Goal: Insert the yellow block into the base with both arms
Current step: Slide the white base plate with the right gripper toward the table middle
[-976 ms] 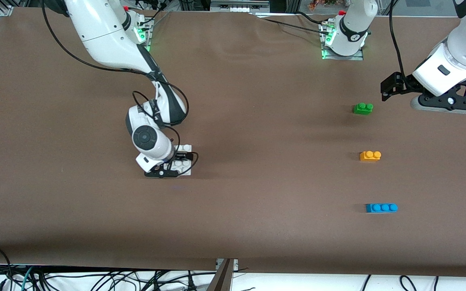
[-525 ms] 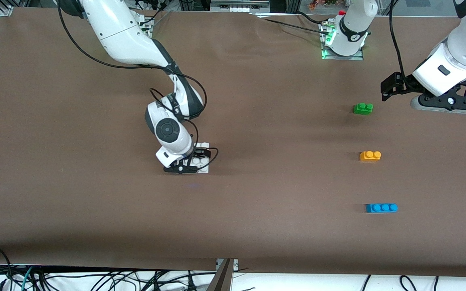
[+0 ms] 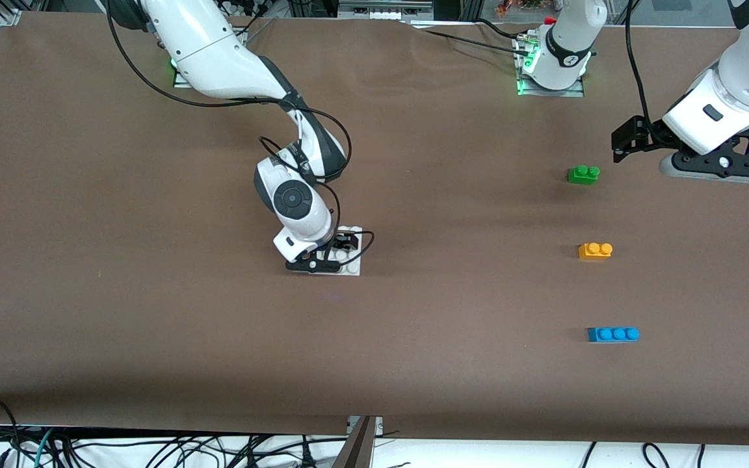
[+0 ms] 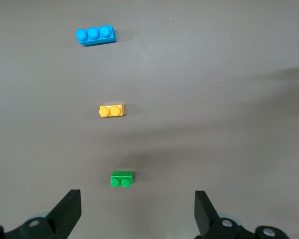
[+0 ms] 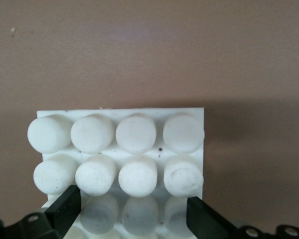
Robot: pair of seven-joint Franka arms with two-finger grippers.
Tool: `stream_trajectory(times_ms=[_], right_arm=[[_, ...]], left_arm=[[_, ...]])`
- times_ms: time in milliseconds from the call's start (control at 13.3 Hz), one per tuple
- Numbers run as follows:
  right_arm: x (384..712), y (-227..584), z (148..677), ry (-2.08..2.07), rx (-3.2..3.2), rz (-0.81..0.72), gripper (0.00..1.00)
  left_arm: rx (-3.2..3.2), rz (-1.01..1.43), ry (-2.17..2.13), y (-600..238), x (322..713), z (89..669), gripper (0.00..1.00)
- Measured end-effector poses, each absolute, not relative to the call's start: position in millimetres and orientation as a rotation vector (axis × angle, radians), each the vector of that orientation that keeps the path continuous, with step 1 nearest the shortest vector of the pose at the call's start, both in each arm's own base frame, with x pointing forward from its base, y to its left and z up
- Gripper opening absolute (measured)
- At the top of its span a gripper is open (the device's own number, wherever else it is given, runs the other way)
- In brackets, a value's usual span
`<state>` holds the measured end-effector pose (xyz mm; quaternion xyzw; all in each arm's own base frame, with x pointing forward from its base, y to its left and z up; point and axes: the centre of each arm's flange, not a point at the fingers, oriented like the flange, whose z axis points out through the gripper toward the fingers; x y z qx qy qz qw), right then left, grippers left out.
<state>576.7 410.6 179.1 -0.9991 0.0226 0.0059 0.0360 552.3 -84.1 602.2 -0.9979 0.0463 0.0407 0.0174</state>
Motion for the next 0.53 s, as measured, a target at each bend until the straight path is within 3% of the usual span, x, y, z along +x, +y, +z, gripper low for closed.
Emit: stream_trajectory(times_ms=[525], right_arm=[[549,458,178,0.021,-3.043,-0.028,1.0]], left_arm=[[-3.101,0.126,0.143,-84,552,602,1.0]])
